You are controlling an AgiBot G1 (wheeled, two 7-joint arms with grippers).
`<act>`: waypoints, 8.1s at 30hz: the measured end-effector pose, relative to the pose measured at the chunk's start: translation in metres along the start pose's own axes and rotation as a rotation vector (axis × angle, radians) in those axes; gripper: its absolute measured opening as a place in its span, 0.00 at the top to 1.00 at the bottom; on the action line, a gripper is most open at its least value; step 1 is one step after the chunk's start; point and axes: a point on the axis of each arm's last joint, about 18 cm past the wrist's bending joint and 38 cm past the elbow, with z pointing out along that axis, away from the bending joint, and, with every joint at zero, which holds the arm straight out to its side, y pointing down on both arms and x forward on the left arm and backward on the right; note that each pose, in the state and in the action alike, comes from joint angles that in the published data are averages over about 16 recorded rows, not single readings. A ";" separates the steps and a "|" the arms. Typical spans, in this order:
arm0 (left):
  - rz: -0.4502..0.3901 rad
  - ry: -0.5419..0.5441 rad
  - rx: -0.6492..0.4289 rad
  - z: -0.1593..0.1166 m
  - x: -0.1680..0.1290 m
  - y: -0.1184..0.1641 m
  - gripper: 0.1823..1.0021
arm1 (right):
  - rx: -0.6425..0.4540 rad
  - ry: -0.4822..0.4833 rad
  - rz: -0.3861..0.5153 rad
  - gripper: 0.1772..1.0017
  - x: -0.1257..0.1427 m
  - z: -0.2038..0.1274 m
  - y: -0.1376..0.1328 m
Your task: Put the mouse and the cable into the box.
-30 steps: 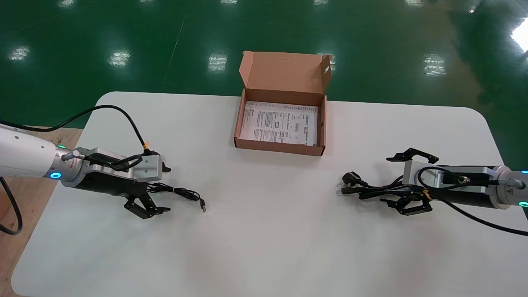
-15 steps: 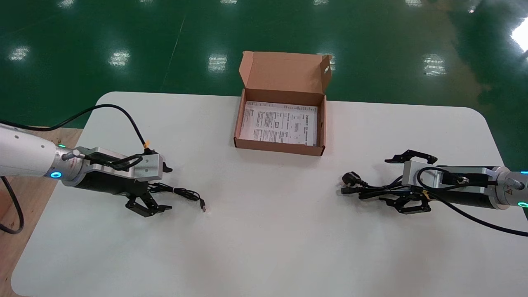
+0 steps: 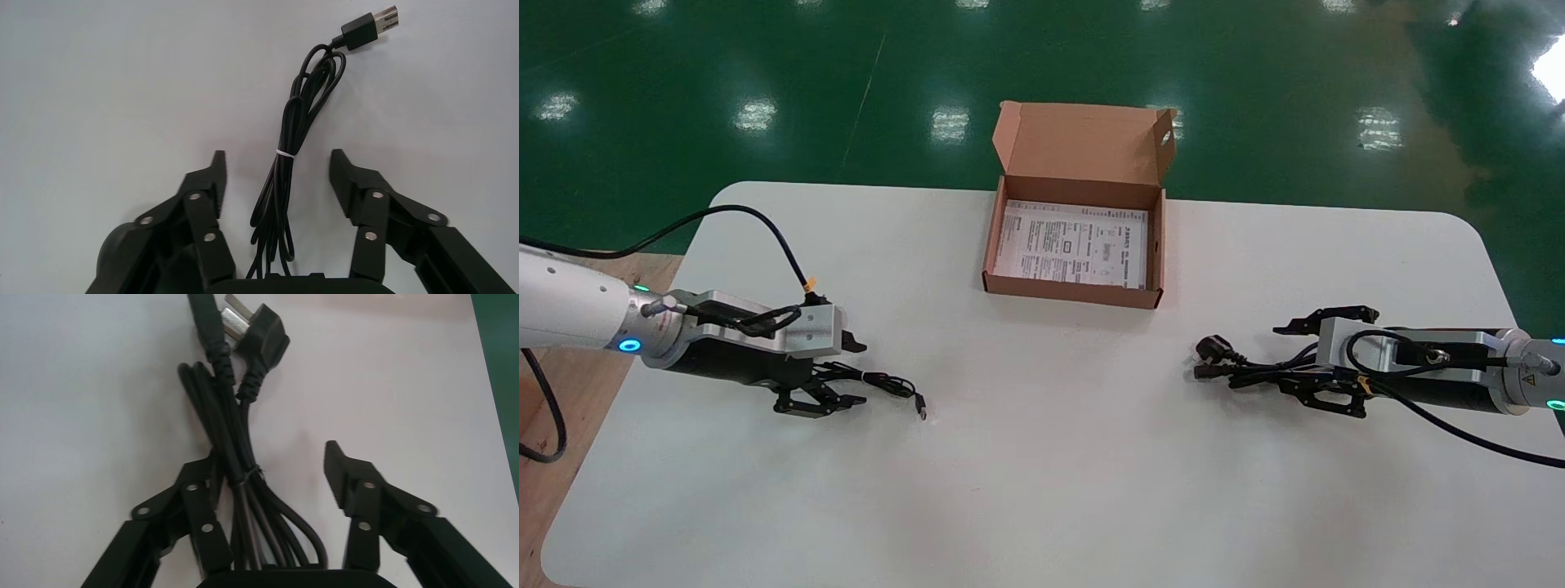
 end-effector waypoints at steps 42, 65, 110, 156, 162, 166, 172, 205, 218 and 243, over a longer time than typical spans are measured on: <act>0.184 -0.555 0.257 -0.159 -0.153 -0.138 0.95 | 0.164 0.352 -0.241 0.93 0.125 0.010 -0.126; 0.367 -0.816 0.439 -0.242 -0.185 -0.208 0.95 | 0.200 0.349 -0.346 0.93 0.093 0.121 -0.211; 0.320 -0.554 0.547 -0.122 -0.146 -0.234 0.95 | 0.098 0.484 -0.152 0.49 0.151 0.052 -0.156; 0.149 -0.395 0.352 0.077 -0.067 -0.195 0.95 | -0.085 0.613 -0.205 0.00 0.178 -0.128 -0.032; 0.155 -0.411 0.307 0.081 -0.069 -0.191 0.95 | -0.085 0.595 -0.204 0.00 0.173 -0.135 -0.027; 0.157 -0.422 0.283 0.083 -0.071 -0.188 0.95 | -0.086 0.584 -0.200 0.00 0.170 -0.139 -0.023; 0.160 -0.431 0.268 0.084 -0.072 -0.186 0.95 | -0.087 0.576 -0.199 0.00 0.168 -0.140 -0.022; -0.085 -0.333 0.553 0.048 -0.037 -0.161 0.37 | 0.242 0.514 -0.027 0.00 0.136 -0.117 -0.063; -0.212 -0.242 0.753 -0.004 -0.003 -0.141 0.09 | 0.490 0.370 0.106 0.00 0.093 -0.112 -0.102; -0.248 0.018 0.967 -0.128 0.088 -0.120 0.00 | 0.812 -0.125 0.329 0.00 -0.026 -0.134 -0.180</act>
